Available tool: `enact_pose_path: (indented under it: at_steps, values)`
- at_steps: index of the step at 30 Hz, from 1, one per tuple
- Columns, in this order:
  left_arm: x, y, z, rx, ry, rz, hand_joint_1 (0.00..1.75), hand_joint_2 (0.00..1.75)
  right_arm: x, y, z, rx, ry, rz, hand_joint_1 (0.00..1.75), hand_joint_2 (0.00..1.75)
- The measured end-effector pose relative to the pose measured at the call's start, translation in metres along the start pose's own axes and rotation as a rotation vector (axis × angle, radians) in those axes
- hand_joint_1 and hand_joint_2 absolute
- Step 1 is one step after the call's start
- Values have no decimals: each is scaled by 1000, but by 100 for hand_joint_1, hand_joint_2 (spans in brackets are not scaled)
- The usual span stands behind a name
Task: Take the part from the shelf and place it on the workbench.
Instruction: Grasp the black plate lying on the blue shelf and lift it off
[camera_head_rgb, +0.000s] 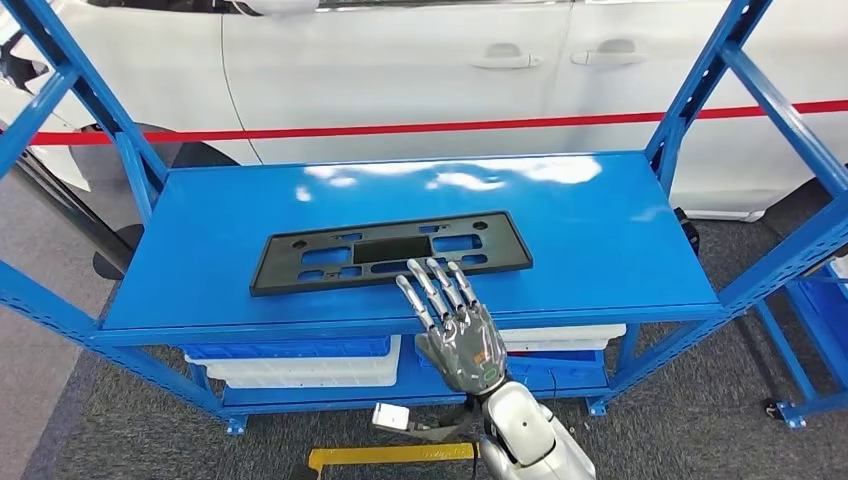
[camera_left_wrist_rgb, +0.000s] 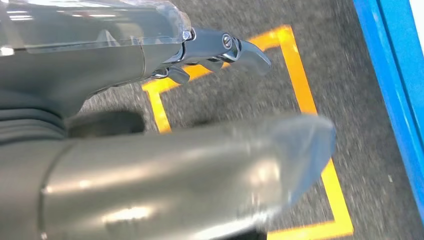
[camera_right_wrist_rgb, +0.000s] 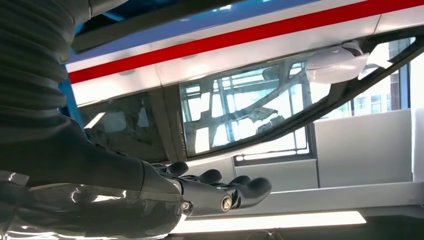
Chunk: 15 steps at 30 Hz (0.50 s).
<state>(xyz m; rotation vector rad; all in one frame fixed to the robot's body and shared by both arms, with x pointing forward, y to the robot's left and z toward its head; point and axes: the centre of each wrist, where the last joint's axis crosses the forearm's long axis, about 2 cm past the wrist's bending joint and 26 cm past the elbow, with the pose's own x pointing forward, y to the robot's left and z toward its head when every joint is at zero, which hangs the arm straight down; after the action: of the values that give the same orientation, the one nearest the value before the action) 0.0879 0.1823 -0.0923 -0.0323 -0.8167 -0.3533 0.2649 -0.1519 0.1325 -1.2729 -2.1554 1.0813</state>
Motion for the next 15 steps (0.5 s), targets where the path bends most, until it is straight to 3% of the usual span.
enact_pose_path:
  at_steps: [11, 15]
  values:
    - [-2, -1, 1, -17, 28, 10, 0, 0, 9, -4, -6, -30, -47, -56, 0, 175]
    - [-3, -2, 2, -13, 20, 25, 0, 0, 9, 3, 1, -9, -15, -202, 0, 175]
